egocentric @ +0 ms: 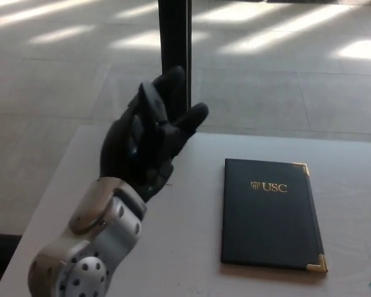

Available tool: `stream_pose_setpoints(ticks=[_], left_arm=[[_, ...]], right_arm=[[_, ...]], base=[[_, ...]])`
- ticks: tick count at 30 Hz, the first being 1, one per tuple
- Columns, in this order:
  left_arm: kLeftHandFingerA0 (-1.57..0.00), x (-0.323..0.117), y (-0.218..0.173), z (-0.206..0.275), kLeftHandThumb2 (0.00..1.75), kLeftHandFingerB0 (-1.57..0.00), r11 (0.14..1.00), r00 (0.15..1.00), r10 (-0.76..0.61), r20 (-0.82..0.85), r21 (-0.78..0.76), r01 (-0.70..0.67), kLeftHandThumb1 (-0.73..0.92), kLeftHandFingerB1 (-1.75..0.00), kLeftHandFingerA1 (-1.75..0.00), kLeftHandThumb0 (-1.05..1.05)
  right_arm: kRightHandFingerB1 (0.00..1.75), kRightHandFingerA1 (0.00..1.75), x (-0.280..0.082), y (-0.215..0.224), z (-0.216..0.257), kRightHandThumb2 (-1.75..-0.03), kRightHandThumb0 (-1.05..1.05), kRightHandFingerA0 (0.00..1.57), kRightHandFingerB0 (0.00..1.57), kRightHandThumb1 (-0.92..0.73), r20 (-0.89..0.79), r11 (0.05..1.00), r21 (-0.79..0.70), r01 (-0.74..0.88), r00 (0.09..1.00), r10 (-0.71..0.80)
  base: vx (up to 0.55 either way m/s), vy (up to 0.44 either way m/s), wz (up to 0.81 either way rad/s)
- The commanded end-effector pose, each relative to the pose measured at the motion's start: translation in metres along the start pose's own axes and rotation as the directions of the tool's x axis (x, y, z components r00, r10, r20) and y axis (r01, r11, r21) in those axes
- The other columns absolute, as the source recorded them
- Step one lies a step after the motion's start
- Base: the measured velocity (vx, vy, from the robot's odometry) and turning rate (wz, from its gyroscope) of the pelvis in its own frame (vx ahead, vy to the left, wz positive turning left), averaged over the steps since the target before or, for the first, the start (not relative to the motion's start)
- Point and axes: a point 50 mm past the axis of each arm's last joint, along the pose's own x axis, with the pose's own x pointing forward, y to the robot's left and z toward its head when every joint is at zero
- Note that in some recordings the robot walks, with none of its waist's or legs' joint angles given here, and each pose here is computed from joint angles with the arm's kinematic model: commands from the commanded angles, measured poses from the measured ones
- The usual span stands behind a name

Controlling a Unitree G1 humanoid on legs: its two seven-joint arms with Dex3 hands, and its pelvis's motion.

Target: The robot uses its left hand to push the cover of the diary kept in the middle of the desk to close it

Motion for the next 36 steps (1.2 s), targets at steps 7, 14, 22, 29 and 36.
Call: stream_pose_setpoints(ticks=[7, 14, 22, 29, 36], left_arm=[[-0.41, -0.100, 0.204, 0.039, 0.80, -0.34, 0.756, 0.745, 0.649, 0.156, -0.013, -0.655, 0.89, -0.53, -0.59, -1.05], [-0.65, -0.154, 0.254, 0.017, 0.78, -0.60, 0.543, 0.533, 0.839, 0.106, -0.109, -0.833, 0.81, -0.64, -0.70, -1.05], [-0.53, -0.188, 0.287, 0.003, 0.88, -0.52, 0.296, 0.296, 0.955, 0.013, -0.094, -0.951, 0.89, -0.83, -0.89, -1.05], [-0.51, -0.195, 0.289, -0.005, 0.89, -0.53, 0.274, 0.276, 0.961, -0.014, -0.085, -0.958, 0.87, -0.85, -0.91, -1.05], [-0.58, -0.187, 0.282, -0.016, 0.88, -0.57, 0.317, 0.316, 0.948, -0.032, 0.033, -0.948, 0.87, -0.83, -0.91, -1.05]], right_arm=[[0.47, 0.66, -0.002, -0.007, 0.001, -0.69, -0.73, 0.36, 0.40, -0.92, 0.003, 0.999, 0.023, 0.024, 1.000, -0.024], [0.47, 0.70, -0.001, -0.007, 0.000, -0.68, -0.73, 0.41, 0.44, -0.92, -0.001, 0.999, 0.032, 0.029, 1.000, -0.029], [0.47, 0.67, 0.000, -0.006, 0.005, -0.70, -0.73, 0.38, 0.42, -0.92, 0.011, 0.999, 0.034, 0.021, 1.000, -0.021], [0.47, 0.67, 0.001, -0.006, 0.002, -0.71, -0.72, 0.37, 0.40, -0.92, 0.007, 0.999, 0.032, 0.019, 1.000, -0.019], [0.47, 0.67, -0.003, -0.007, 0.001, -0.69, -0.73, 0.36, 0.39, -0.92, 0.005, 0.999, 0.044, 0.015, 1.000, -0.015]], base=[[0.00, 0.000, 0.00], [0.00, 0.000, 0.00], [0.00, 0.000, 0.00], [0.00, 0.000, 0.00], [0.00, 0.000, 0.00]])
